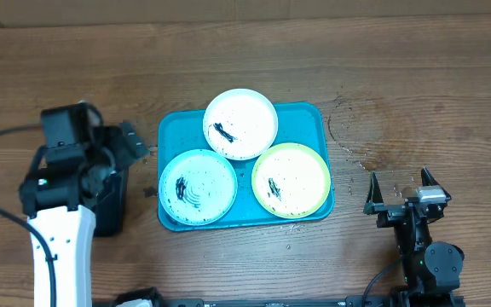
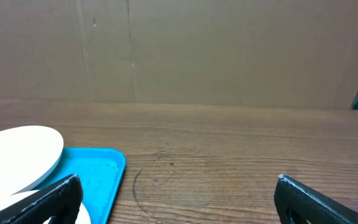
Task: Clean dirty plates on tray and stack at the side
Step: 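Lower the left gripper onto the green sponge in the black tray, then close the left gripper on the green sponge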
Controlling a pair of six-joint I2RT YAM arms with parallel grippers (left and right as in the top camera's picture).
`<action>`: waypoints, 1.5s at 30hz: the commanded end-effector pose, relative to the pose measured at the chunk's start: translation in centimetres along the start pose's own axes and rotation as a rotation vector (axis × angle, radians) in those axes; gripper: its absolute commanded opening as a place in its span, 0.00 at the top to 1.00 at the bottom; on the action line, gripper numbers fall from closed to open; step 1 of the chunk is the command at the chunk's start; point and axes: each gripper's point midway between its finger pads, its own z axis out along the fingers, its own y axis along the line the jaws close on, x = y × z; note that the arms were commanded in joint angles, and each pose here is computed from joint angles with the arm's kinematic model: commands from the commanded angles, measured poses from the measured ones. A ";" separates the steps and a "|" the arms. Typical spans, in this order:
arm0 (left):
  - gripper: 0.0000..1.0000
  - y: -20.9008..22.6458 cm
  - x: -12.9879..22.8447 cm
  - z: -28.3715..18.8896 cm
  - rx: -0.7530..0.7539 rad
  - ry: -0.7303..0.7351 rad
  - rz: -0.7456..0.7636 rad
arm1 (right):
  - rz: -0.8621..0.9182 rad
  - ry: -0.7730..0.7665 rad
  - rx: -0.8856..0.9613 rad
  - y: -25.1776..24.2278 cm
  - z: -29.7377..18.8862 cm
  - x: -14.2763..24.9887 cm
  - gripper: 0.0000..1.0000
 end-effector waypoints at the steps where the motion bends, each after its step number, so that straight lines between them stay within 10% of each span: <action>1: 0.00 4.2 -1.9 0.2 -0.167 -0.078 -0.280 | -0.001 -0.002 -0.003 0.1 0.0 0.2 0.00; 17: 0.02 11.5 0.1 9.3 -0.333 0.193 -0.646 | -0.001 -0.002 -0.003 0.1 0.0 0.2 0.00; 45: 0.13 13.1 3.7 18.3 -0.279 0.441 -0.273 | -0.001 -0.002 -0.003 0.1 0.0 0.2 0.00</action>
